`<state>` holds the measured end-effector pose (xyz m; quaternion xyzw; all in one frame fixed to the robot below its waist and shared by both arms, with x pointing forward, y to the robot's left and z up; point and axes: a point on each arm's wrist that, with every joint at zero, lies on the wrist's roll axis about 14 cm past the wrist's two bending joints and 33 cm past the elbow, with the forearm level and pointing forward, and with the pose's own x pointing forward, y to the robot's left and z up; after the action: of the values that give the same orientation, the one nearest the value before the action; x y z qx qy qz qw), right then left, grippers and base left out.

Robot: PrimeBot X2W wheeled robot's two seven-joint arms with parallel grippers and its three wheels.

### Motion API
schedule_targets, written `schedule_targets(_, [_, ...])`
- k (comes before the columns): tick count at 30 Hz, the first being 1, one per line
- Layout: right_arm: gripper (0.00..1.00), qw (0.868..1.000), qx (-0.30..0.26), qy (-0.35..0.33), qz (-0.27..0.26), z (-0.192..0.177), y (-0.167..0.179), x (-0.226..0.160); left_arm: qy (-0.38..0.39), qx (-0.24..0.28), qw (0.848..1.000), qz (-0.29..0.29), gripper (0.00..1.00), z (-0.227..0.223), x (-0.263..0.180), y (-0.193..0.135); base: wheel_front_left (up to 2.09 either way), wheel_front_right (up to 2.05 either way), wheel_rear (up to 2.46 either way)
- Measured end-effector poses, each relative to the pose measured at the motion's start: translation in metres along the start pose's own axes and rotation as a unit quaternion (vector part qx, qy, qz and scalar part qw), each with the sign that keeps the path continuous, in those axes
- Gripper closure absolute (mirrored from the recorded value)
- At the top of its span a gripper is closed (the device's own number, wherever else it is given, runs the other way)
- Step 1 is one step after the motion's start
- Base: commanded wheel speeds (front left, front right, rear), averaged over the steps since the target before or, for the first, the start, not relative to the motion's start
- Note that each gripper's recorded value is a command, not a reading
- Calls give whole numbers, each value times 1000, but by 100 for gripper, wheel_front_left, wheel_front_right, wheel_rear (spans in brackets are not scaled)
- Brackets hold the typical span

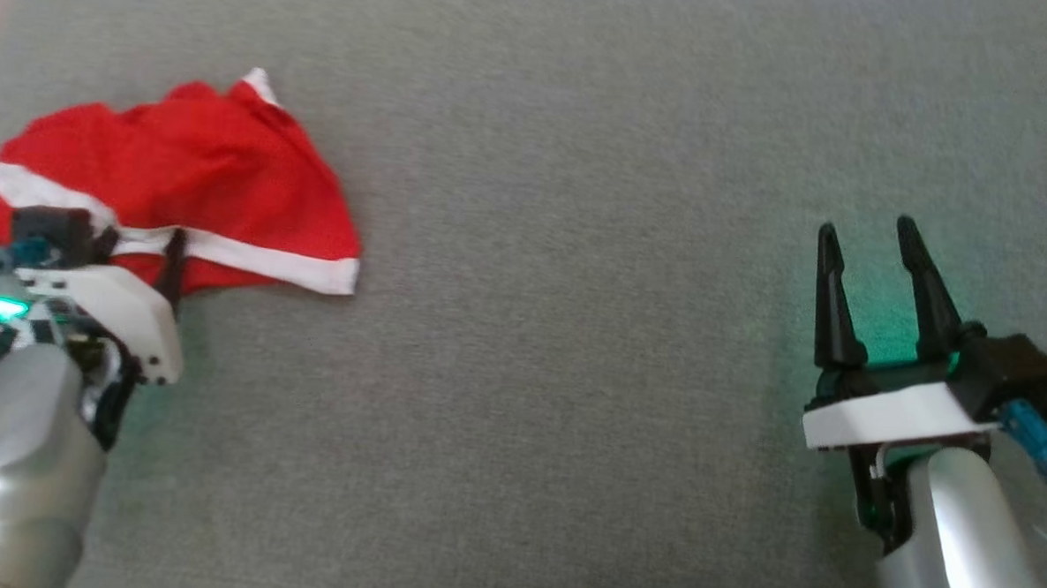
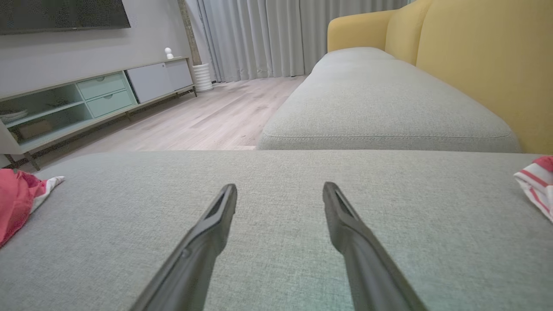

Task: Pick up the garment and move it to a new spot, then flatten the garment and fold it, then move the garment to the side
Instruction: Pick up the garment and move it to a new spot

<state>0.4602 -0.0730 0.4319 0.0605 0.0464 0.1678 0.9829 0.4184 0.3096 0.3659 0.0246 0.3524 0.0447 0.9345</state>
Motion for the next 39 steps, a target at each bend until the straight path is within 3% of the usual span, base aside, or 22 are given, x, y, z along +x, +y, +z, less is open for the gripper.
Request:
schedule_targets(6, [0, 1000, 0, 4, -21, -5, -17, -1, 61, -11, 998, -4, 0, -7, 23, 2, 0, 0, 0])
schedule_targets(7, [0, 1000, -1, 5, -23, -6, -19, -2, 68, -15, 998, -6, 63, -6, 25, 1, 0, 0, 0])
schedule_targets(8, [0, 1000, -1, 5, -26, -6, -20, -3, 74, -18, 997, -10, 100, -7, 27, -1, 0, 0, 0])
schedule_targets(18, [0, 999, -8, -17, -27, 14, -20, -10, 6, -53, 998, -33, 100, 11, 17, -13, 0, 0, 0])
schedule_targets(28, [0, 998, -9, -46, -34, 41, -19, -24, -131, -76, 980, -129, 100, 79, -7, -76, 0, 0, 0])
schedule_targets(32, [0, 997, -14, -57, -44, 51, -24, -33, -183, -118, 958, -189, 100, 112, -25, -115, 0, 0, 0])
schedule_targets(39, [0, 996, -6, -58, -70, 53, -37, -54, -228, -108, 925, -286, 100, 144, -53, -189, 0, 0, 0])
